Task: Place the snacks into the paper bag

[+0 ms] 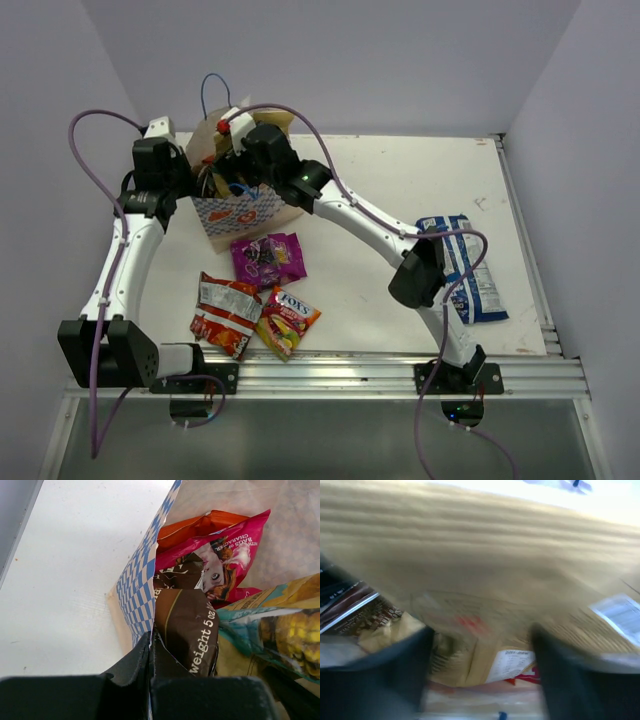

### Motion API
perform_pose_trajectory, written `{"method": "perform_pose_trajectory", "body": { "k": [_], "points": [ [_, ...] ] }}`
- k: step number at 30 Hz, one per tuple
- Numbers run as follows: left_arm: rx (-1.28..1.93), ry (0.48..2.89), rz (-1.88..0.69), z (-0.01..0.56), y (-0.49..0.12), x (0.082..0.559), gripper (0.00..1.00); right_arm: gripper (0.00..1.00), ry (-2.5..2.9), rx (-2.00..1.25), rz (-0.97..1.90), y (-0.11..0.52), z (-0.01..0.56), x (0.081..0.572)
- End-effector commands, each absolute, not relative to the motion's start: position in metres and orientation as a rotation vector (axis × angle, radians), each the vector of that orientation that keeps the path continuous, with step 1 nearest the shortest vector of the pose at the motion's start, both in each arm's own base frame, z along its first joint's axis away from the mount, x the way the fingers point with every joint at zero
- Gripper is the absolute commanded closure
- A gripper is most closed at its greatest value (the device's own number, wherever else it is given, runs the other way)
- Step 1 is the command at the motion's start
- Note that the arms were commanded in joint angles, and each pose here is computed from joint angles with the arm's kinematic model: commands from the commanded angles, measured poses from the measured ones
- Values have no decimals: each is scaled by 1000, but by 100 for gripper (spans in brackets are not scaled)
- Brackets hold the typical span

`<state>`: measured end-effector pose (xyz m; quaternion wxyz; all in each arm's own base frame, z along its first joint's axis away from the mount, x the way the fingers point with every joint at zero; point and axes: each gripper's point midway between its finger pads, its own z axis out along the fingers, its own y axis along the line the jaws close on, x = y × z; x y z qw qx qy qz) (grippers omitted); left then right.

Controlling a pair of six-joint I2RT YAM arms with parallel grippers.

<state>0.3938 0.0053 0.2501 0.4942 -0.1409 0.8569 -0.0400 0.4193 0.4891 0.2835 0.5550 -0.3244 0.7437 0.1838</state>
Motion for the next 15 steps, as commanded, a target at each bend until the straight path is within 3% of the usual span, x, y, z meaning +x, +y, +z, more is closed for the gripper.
{"method": "perform_pose_trajectory", "body": {
  "k": [1,2,6,9,13,14,15],
  "points": [
    [-295,1954,-136,285,-1,397,100,5,1661,-784,386,478,331,417],
    [-295,1954,-136,286,-1,397,100,1,1622,-750,399,472,357,415],
    [-295,1954,-136,285,-1,396,100,1,1442,-574,409,428,474,398],
    [-297,1954,-137,284,-1,396,100,1,1436,-394,297,365,509,399],
    [-293,1952,-142,285,-2,396,100,1,1751,-49,151,237,433,441],
    [-293,1952,-142,285,-2,395,100,1,1886,-25,67,217,375,443],
    [-294,1952,-140,285,-2,395,100,1,1964,44,24,191,352,431]
  ]
}}
